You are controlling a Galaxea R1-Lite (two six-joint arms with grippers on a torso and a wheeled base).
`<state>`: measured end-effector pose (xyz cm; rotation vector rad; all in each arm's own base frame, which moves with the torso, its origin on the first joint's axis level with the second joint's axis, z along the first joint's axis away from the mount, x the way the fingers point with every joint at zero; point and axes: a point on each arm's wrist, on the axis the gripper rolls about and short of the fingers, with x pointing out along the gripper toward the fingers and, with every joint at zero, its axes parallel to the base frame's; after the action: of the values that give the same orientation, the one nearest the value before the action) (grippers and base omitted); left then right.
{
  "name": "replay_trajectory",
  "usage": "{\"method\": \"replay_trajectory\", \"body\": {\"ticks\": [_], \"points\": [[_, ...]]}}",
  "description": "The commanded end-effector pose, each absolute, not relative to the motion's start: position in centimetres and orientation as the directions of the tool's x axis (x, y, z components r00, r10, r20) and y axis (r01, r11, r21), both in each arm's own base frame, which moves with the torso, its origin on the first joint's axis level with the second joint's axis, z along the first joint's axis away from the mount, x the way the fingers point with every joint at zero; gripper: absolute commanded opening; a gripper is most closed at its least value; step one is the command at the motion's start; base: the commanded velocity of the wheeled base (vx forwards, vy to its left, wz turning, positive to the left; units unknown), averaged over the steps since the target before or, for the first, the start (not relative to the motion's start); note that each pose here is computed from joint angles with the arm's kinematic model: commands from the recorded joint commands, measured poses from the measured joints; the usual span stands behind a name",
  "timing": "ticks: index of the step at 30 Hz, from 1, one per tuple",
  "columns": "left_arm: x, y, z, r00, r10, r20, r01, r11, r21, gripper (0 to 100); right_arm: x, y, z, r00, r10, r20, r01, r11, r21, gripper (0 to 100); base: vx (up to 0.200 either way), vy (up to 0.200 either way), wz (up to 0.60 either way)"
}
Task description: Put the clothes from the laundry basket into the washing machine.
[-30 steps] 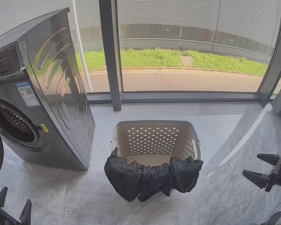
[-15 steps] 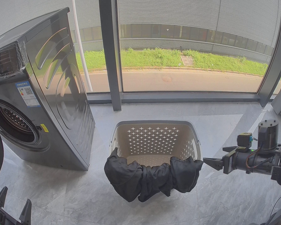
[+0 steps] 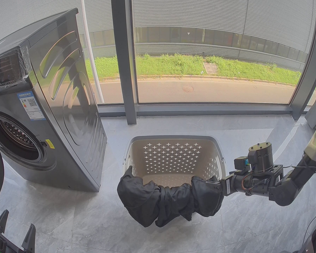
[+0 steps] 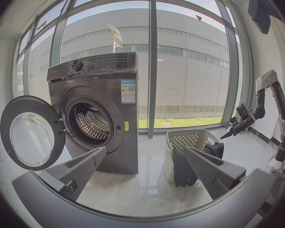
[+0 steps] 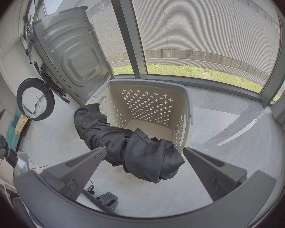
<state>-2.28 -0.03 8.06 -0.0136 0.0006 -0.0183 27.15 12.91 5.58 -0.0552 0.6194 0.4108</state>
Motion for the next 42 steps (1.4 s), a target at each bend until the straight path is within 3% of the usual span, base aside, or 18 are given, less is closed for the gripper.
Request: {"method": "replay_trajectory", "body": {"ticks": [1, 19, 42], "points": [[-2.3, 0.0, 7.6, 1.0, -0.018, 0.0, 0.018, 1.0, -0.014, 100, 28.3, 13.2, 3.2, 0.711, 0.336, -0.618, -0.379, 0.923, 0.066, 100, 0.0, 0.0, 0.0], [-2.3, 0.0, 7.6, 1.0, -0.018, 0.0, 0.018, 1.0, -0.012, 100, 30.1, 13.9, 2.3, 0.733, 0.342, -0.588, -0.376, 0.924, 0.068, 100, 0.0, 0.0, 0.0], [-2.3, 0.0, 7.6, 1.0, -0.018, 0.002, 0.018, 1.0, -0.014, 100, 32.4, 14.4, -0.4, 0.744, 0.273, -0.609, -0.325, 0.945, 0.027, 100, 0.0, 0.0, 0.0]]}}
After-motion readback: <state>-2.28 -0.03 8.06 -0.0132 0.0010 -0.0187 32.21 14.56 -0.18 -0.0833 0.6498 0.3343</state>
